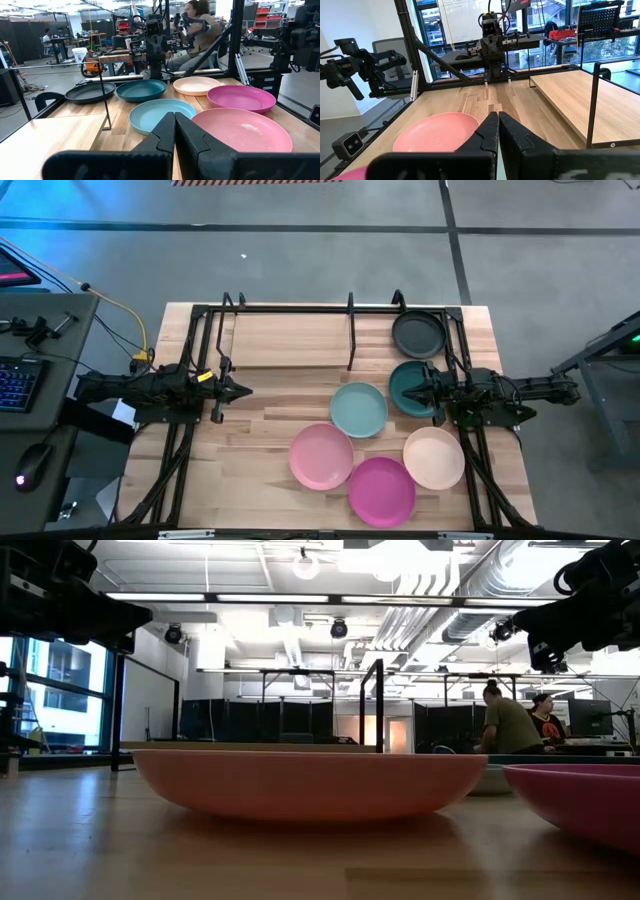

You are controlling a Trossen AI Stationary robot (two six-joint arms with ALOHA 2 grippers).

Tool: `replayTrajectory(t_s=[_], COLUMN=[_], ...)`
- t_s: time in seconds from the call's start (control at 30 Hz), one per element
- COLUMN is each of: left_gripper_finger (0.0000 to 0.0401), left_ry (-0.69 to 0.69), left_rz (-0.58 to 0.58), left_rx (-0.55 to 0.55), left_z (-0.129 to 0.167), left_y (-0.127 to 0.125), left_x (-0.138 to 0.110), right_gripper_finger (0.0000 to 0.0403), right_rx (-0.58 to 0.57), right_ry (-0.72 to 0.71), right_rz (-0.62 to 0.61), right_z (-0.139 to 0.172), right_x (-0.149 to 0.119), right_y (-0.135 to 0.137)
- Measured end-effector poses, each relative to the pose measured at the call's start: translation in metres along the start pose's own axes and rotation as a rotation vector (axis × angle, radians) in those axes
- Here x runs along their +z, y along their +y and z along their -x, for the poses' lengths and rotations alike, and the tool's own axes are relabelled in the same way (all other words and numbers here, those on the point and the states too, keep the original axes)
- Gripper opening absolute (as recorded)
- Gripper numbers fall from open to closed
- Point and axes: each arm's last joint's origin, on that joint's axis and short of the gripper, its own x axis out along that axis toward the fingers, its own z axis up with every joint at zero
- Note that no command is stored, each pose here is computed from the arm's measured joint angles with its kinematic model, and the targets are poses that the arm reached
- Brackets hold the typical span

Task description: Place and stack plates onto a shelf

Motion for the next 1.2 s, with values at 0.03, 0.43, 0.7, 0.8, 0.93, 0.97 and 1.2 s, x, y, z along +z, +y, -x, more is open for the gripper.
replayTrajectory(t_s=[0.03, 0.43, 0.7, 0.8, 0.93, 0.97, 1.2], left_gripper_finger=[0.0001, 0.0001, 0.0001, 0.0001, 0.0001, 0.0001, 0.0001], left_ry=[0.0, 0.0, 0.0, 0.0, 0.001, 0.0, 0.0], left_rz=[0.0, 0.0, 0.0, 0.0, 0.0, 0.0, 0.0], left_rx=[0.0, 0.0, 0.0, 0.0, -0.001, -0.001, 0.0], left_z=[0.0, 0.0, 0.0, 0.0, 0.0, 0.0, 0.0], left_y=[0.0, 0.0, 0.0, 0.0, 0.0, 0.0, 0.0], left_x=[0.0, 0.0, 0.0, 0.0, 0.0, 0.0, 0.0], right_gripper_finger=[0.0, 0.0, 0.0, 0.0, 0.0, 0.0, 0.0], right_rx=[0.0, -0.001, -0.039, -0.058, -0.148, -0.19, -0.255], right_ry=[0.0, -0.001, -0.462, -0.715, -0.9, -0.877, -0.456], right_rz=[0.0, 0.014, -0.121, -0.275, -0.561, -0.615, -0.832], right_z=[0.0, 0.0, 0.01, 0.022, 0.032, 0.03, -0.012], right_x=[0.0, 0.0, 0.042, 0.061, 0.07, 0.07, 0.095], right_y=[0.0, 0.0, 0.002, 0.001, -0.004, -0.005, 0.0])
